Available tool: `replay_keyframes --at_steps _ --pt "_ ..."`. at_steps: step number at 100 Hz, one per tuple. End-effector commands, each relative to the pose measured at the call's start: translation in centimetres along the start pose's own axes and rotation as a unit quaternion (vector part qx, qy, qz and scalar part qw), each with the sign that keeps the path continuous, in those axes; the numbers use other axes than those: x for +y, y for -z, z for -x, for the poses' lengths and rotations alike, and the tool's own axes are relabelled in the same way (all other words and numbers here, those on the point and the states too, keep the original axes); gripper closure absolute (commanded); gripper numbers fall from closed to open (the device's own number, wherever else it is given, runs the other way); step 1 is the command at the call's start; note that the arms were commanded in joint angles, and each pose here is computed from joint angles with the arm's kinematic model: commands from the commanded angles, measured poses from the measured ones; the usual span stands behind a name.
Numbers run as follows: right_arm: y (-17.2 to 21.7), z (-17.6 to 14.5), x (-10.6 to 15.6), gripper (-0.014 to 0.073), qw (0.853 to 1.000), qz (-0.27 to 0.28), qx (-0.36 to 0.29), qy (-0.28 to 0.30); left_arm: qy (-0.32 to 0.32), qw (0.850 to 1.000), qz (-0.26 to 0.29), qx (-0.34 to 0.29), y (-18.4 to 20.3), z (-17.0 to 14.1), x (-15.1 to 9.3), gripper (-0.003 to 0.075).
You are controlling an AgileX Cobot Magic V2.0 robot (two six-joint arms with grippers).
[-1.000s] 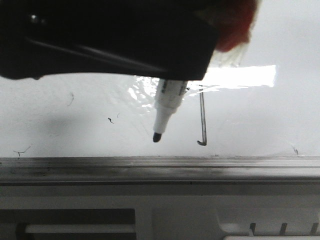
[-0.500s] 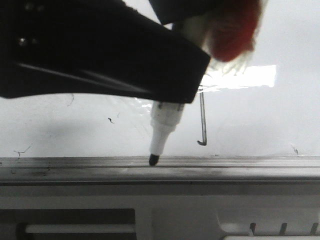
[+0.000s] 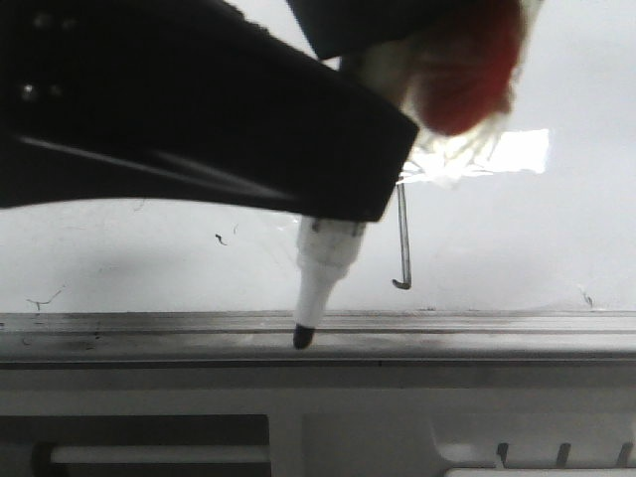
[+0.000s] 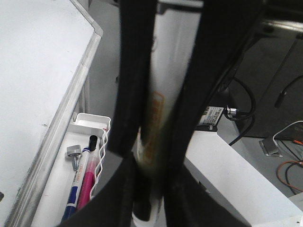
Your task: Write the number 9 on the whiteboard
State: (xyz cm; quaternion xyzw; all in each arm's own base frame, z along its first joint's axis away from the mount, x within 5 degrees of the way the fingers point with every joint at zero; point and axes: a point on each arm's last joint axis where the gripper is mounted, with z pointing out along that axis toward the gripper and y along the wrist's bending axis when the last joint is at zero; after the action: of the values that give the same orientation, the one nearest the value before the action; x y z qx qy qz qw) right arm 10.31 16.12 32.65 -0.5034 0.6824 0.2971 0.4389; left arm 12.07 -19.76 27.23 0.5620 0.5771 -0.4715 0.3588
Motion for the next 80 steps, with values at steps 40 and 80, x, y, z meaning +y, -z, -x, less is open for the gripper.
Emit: replay_keyframes --at_steps 40,80 --pt "7.2 2.7 -1.2 0.0087 0.976 -0.155 -0.147 0.029 0.091 0.995 0.031 -0.026 0.7 -0.7 -0.7 0.0739" --pt "10.4 2.7 -1.0 0.0661 0.957 -0.219 -0.186 0.031 0.261 0.928 0.258 -0.059 1.9 -1.2 3.3 0.0739"
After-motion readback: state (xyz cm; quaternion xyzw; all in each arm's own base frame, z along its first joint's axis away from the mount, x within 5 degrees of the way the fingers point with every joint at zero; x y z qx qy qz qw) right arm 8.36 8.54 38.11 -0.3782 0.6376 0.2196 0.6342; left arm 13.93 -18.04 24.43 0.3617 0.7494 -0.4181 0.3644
